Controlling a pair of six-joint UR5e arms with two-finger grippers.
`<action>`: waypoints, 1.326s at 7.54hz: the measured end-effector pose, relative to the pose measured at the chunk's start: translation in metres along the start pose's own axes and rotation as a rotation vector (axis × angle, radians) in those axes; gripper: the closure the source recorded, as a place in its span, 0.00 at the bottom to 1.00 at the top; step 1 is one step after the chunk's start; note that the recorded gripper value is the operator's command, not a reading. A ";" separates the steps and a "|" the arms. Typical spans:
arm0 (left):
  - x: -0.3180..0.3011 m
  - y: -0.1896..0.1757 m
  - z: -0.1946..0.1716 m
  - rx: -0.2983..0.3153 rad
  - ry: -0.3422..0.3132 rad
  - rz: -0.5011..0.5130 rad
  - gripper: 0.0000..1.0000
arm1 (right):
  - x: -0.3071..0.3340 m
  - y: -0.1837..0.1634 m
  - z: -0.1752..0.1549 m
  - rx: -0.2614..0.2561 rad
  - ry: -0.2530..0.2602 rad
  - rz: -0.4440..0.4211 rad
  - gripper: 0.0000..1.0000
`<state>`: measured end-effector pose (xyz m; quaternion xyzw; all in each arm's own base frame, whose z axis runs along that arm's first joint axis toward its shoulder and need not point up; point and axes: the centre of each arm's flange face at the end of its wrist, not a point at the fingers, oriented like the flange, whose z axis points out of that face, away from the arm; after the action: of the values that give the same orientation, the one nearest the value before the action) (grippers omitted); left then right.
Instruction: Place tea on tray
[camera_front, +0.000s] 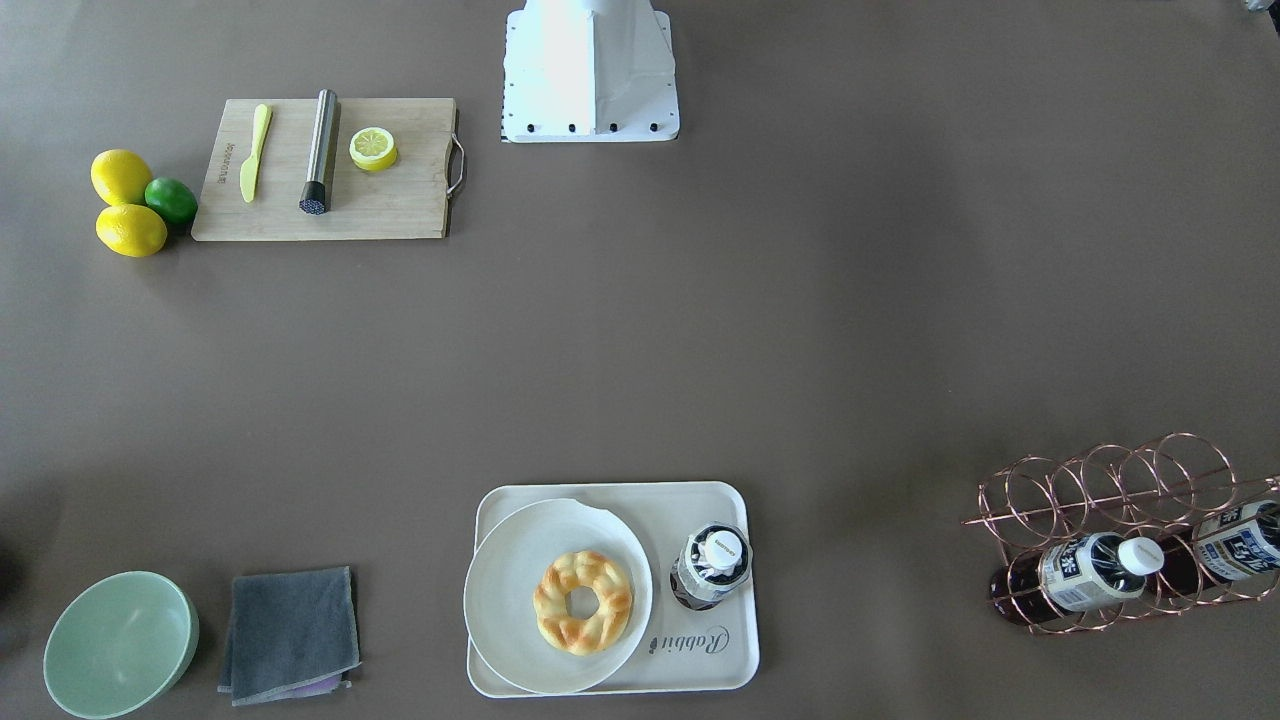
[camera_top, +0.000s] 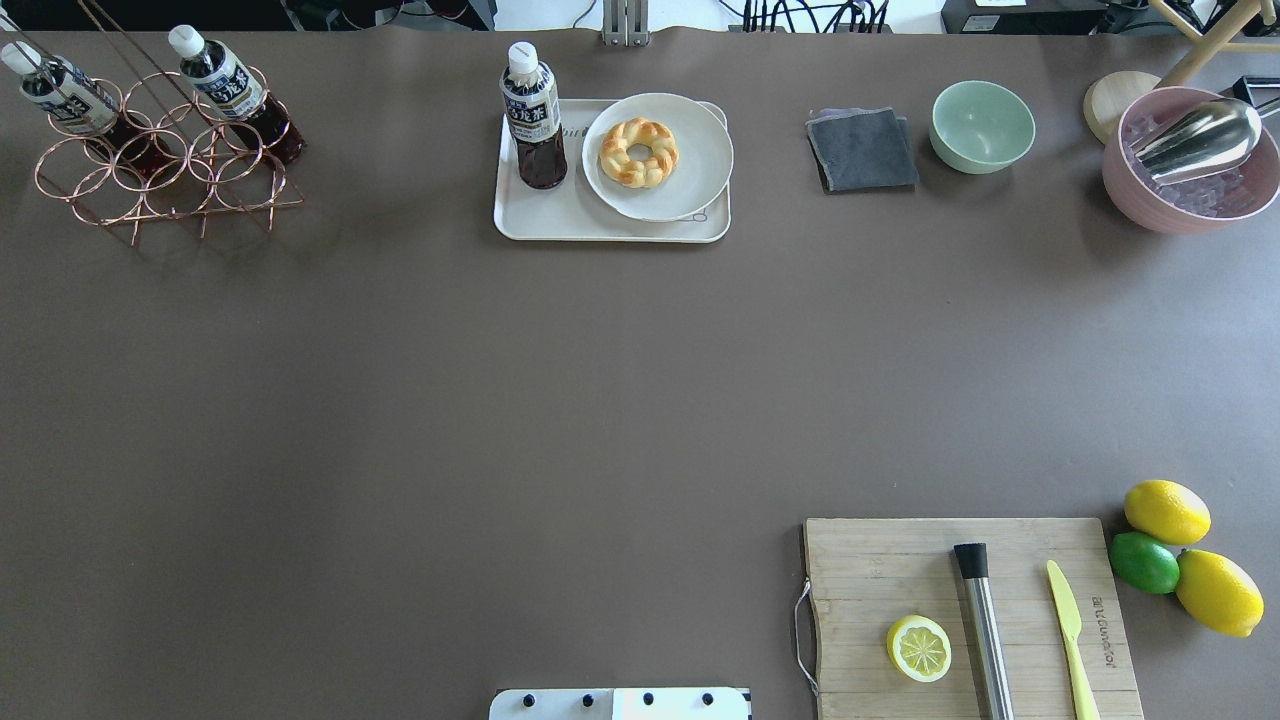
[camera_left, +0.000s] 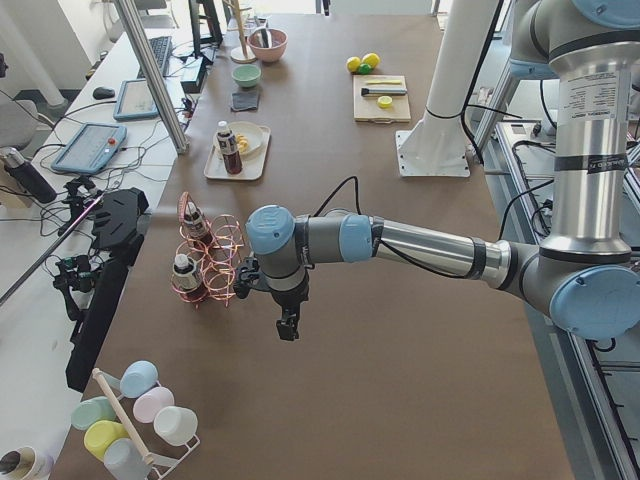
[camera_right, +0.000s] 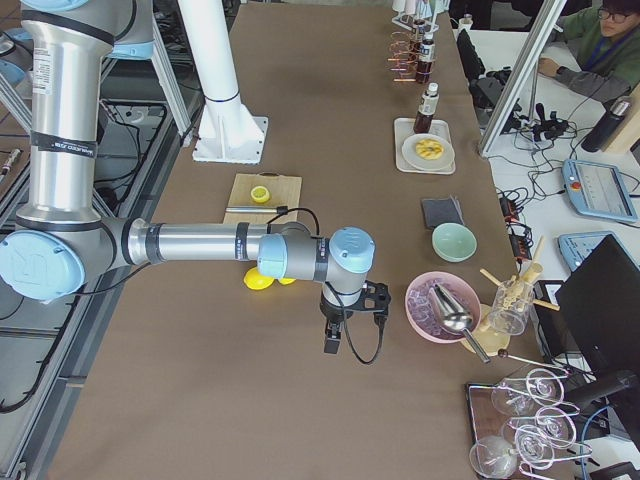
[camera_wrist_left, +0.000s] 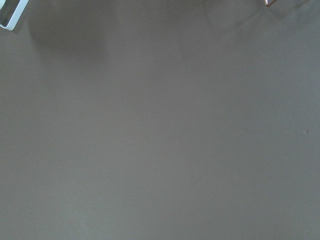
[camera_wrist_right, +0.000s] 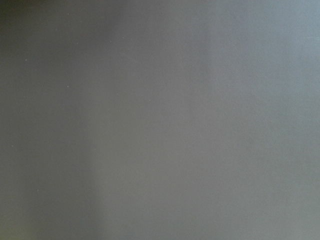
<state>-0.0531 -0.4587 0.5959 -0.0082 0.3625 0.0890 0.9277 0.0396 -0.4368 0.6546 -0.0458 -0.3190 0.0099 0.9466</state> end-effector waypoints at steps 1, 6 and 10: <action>0.000 0.000 0.000 0.000 0.001 0.000 0.02 | 0.000 0.000 0.000 0.001 0.000 0.000 0.00; -0.001 0.003 0.002 -0.002 0.002 -0.002 0.02 | -0.001 0.001 -0.001 0.003 0.000 -0.001 0.00; -0.001 0.004 0.002 -0.002 0.002 -0.001 0.02 | -0.002 0.001 -0.002 0.005 0.000 -0.003 0.00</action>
<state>-0.0532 -0.4549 0.5986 -0.0095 0.3634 0.0892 0.9273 0.0398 -0.4364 0.6519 -0.0431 -0.3191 0.0091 0.9467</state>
